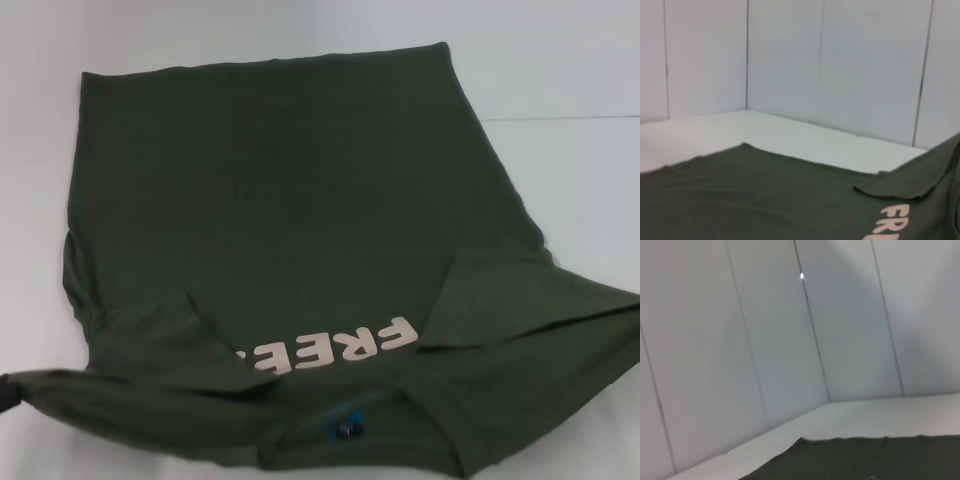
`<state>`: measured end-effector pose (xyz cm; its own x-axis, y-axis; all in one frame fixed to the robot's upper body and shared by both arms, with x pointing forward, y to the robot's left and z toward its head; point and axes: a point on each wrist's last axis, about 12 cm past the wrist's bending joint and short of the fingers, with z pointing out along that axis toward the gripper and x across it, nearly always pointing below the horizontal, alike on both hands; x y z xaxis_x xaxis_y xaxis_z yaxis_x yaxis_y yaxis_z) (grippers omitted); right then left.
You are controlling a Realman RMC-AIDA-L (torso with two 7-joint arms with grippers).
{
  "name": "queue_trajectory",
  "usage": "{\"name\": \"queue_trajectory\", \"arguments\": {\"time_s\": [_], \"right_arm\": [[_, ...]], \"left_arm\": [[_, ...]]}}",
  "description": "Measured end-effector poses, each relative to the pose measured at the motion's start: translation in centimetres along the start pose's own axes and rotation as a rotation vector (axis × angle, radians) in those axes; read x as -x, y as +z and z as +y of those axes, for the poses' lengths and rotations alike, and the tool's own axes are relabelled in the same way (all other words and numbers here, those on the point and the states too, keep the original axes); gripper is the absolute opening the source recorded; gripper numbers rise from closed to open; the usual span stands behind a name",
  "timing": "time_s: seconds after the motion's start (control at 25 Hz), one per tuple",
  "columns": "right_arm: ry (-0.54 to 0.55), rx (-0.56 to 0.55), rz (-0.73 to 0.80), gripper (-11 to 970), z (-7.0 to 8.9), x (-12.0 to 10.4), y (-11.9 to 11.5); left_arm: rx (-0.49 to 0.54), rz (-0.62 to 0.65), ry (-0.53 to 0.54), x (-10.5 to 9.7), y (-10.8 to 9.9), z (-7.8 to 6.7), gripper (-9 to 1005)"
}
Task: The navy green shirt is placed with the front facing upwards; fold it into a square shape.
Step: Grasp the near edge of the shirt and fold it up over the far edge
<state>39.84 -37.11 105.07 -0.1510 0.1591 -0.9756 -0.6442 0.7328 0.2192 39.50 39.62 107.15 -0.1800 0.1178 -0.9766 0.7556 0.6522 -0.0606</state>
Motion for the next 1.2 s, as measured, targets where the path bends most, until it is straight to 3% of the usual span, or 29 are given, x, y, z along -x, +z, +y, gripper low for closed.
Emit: {"name": "queue_trajectory", "arguments": {"time_s": [0.4,0.6,0.8,1.2], "right_arm": [[0.003,-0.054,-0.084,43,0.0,0.4,-0.6],[0.071,-0.105,-0.075,43,-1.0,0.2,0.1],[0.144,-0.128,-0.037,43,-2.6,0.5,2.3],[0.224,-0.157,0.044,42,-5.8,2.1,9.0]], "left_arm": [[0.036,-0.064,0.022,-0.1,-0.2,-0.5,6],[0.054,-0.073,0.004,-0.1,0.2,-0.2,7],[0.078,-0.081,-0.022,-0.2,2.5,1.1,7],[0.196,-0.029,-0.062,0.7,8.3,5.5,6]]}}
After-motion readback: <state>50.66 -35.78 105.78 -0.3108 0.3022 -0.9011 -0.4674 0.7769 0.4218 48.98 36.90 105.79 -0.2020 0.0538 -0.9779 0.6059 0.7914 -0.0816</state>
